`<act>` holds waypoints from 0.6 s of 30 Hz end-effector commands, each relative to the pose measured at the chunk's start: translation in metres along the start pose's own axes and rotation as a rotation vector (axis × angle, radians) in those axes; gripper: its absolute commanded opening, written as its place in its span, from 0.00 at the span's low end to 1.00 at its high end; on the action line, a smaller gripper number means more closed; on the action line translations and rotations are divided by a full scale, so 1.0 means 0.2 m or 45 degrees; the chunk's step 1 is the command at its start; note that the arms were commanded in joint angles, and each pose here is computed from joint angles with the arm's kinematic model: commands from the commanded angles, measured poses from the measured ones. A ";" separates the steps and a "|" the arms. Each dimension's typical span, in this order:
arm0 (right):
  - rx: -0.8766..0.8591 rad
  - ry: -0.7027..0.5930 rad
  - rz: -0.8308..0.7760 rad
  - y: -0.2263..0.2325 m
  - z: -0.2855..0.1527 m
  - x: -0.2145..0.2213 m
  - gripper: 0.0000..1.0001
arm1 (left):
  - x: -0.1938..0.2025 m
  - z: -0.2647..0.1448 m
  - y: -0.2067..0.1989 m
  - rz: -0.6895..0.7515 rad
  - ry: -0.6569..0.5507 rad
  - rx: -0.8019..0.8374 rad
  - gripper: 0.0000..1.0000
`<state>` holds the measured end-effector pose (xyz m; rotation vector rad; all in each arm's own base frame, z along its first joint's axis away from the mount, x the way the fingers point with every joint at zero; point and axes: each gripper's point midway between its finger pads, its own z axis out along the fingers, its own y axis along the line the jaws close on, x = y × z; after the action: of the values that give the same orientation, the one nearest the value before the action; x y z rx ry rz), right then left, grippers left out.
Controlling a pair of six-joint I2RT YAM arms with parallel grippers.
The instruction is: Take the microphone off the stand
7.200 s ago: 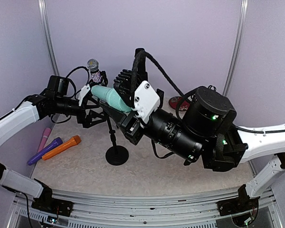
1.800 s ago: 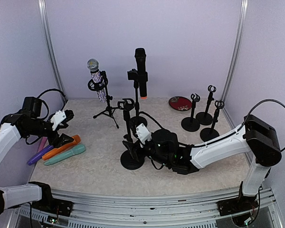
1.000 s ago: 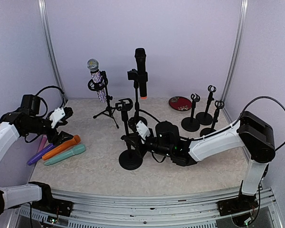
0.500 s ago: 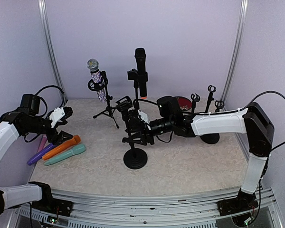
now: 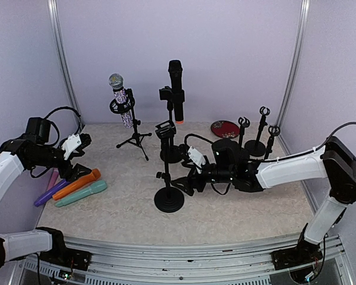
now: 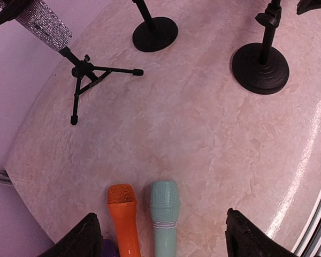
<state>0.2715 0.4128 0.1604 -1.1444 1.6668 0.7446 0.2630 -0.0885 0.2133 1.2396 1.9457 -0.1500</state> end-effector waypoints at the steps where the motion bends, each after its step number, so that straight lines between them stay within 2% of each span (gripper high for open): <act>1: 0.437 -0.131 0.188 -0.07 -0.10 -0.17 0.90 | -0.04 -0.02 0.00 0.027 -0.030 -0.003 0.77; 4: 0.675 -0.120 0.282 -0.02 -0.13 -0.12 0.86 | -0.05 -0.03 0.00 0.026 -0.033 -0.008 0.77; 11: 0.917 -0.060 0.494 0.07 0.00 -0.03 0.82 | -0.04 -0.04 0.00 0.031 -0.030 -0.015 0.77; 18: 1.059 -0.217 0.476 0.07 0.03 -0.15 0.72 | -0.04 -0.05 -0.01 0.041 -0.027 -0.026 0.77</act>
<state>0.2558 0.4388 0.1654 -0.3598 1.8591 0.3360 0.2609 -0.0885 0.2165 1.2386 1.9346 -0.1419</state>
